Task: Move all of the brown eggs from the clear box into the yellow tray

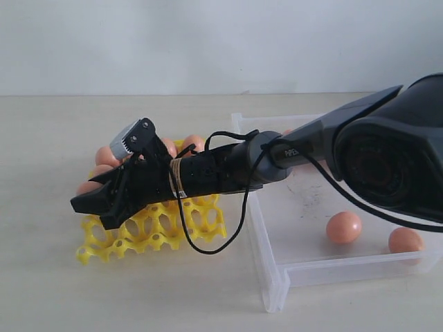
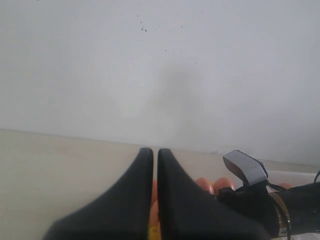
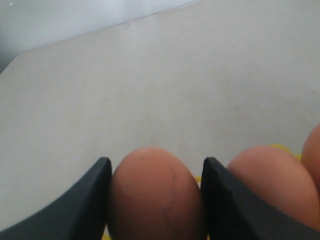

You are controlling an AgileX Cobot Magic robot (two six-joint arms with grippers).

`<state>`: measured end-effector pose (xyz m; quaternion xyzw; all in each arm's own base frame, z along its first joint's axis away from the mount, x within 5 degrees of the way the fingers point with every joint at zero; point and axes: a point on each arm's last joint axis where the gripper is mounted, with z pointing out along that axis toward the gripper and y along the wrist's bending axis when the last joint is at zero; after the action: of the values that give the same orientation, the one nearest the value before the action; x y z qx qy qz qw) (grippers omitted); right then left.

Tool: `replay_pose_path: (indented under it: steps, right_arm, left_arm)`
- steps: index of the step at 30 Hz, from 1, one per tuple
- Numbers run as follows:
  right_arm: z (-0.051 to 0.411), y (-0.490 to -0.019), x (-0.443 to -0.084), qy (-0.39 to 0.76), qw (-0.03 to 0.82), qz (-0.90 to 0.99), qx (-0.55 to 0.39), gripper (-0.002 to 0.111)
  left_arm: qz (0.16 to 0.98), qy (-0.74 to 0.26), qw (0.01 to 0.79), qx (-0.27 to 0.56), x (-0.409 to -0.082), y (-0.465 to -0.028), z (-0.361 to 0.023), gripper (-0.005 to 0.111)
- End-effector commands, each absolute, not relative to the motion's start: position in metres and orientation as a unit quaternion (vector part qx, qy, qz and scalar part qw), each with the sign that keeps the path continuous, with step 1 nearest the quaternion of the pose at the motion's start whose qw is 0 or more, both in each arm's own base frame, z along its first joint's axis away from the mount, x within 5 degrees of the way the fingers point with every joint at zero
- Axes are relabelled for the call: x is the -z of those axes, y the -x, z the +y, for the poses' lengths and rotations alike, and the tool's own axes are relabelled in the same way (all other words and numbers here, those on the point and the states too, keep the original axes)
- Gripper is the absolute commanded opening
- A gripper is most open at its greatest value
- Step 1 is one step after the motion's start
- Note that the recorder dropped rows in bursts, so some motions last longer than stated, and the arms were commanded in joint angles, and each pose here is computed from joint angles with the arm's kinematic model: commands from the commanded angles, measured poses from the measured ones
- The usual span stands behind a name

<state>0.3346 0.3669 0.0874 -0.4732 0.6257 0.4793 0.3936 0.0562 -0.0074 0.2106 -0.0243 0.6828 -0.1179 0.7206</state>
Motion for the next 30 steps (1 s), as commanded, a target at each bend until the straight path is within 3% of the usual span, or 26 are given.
replay_pose_path:
  steps: [1,26,30]
  right_arm:
    - [0.3658,-0.3359,-0.0999,0.474,0.399,0.625,-0.475,0.045]
    - [0.3639,-0.3356,-0.0958,0.484,0.376,0.647,-0.455,0.046]
    - [0.3627,-0.3394,-0.0929,0.459,0.367,0.676,-0.445,0.077]
  left_arm:
    - [0.675,0.030,0.727,0.125,-0.2132,-0.0557,-0.0071,0.004]
    - [0.675,0.030,0.727,0.125,-0.2132,-0.0557,-0.0071,0.004]
    - [0.675,0.030,0.727,0.125,-0.2132,-0.0557,-0.0071,0.004]
